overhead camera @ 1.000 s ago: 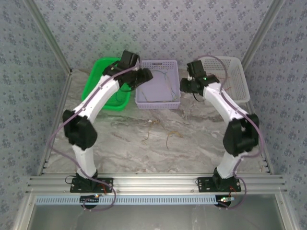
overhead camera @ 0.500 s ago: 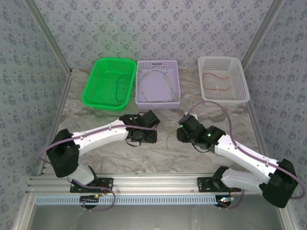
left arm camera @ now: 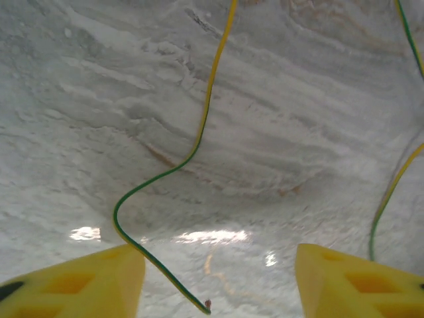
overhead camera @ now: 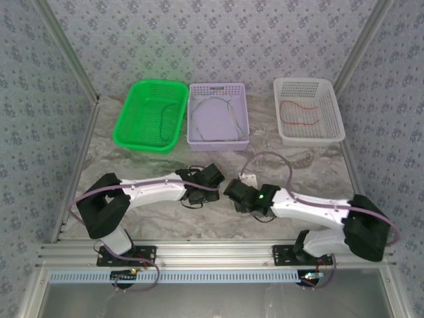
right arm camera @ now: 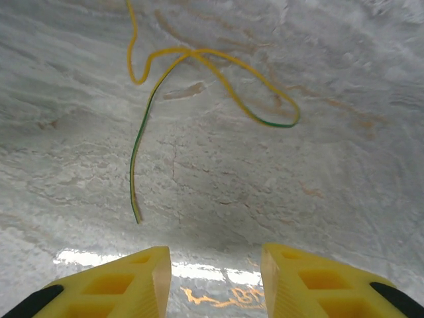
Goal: Untangle the cables
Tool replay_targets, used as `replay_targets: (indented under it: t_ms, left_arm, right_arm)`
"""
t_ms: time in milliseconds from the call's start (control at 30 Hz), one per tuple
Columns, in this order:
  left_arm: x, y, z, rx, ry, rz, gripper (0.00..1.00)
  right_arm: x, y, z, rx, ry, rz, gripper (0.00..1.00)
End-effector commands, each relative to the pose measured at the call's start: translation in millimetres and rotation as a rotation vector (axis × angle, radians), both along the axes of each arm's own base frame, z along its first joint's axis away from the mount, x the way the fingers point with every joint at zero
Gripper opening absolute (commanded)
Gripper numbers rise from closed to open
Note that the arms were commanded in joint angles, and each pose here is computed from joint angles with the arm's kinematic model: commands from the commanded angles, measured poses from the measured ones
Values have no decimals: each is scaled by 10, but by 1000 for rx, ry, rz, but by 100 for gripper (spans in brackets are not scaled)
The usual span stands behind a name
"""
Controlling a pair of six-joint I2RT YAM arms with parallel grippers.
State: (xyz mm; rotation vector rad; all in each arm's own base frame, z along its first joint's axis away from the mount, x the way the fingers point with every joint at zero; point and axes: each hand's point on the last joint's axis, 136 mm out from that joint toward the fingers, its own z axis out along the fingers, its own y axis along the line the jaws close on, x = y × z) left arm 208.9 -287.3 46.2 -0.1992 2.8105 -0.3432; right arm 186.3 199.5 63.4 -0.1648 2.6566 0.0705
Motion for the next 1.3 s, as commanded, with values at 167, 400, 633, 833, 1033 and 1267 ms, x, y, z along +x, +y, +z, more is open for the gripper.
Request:
replay_targets:
  t_ms: [167,400,633,833,1033,1267]
  left_arm:
    - [95,129,-71,-28,-58,125,32]
    - [88,213,4,-42,-84,136,17]
    - [80,197,27,-65,-84,126,5]
    - [80,201,43,-74,-86,130,0]
    - [79,231,71,-74,-92,134,0]
    - [140,242,275,-85,-130,123,0]
  right_arm:
    - [223,373,-154,-53,-23,-8,42]
    - [275,514,-358,-71,16,1,41]
    - [264,591,-243,-63,-11,21,41]
    - [248,642,-228,-39,0,30,40]
    - [252,672,-363,-28,50,34,34]
    - [233,542,-606,-39,133,13,4]
